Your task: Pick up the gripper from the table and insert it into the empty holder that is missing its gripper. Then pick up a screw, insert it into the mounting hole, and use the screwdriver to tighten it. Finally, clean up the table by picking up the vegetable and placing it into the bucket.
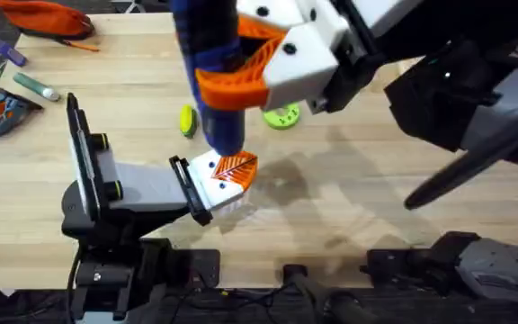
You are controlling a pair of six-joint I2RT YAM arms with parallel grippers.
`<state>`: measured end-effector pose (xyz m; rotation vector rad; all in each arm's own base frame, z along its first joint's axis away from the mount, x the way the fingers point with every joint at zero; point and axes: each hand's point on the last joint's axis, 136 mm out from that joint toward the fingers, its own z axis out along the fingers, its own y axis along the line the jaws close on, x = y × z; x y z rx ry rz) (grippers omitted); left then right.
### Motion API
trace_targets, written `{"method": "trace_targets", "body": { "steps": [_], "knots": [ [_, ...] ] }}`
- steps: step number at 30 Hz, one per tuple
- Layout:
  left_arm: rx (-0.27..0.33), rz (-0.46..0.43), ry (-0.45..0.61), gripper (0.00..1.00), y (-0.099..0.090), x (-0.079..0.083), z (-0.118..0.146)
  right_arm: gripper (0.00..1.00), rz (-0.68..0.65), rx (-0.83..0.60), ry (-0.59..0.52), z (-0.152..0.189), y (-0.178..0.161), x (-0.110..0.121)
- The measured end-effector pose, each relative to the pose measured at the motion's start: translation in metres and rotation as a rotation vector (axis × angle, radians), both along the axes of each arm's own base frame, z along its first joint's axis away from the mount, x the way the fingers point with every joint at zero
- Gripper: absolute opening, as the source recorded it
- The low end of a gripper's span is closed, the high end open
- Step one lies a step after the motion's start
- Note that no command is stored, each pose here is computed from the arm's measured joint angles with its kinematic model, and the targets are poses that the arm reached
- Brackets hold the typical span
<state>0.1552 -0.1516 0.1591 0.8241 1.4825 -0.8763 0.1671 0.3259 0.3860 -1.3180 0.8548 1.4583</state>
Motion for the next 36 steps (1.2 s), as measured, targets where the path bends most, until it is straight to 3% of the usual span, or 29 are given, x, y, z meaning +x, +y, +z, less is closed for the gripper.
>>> {"method": "trace_targets", "body": {
  "steps": [10, 22, 36],
  "knots": [
    [0.000, 0.000, 0.000, 0.013, 0.000, 0.000, 0.000, 0.023, 0.020, 0.018, -0.053, -0.001, 0.006, -0.009],
    [0.000, 0.000, 0.000, 0.013, 0.000, 0.000, 0.000, 0.023, 0.083, -0.041, -0.005, -0.028, 0.033, 0.001],
    [0.000, 0.000, 0.000, 0.013, 0.000, 0.000, 0.000, 0.023, 0.162, -0.039, -0.098, -0.030, 0.028, -0.012]
  ]
}}
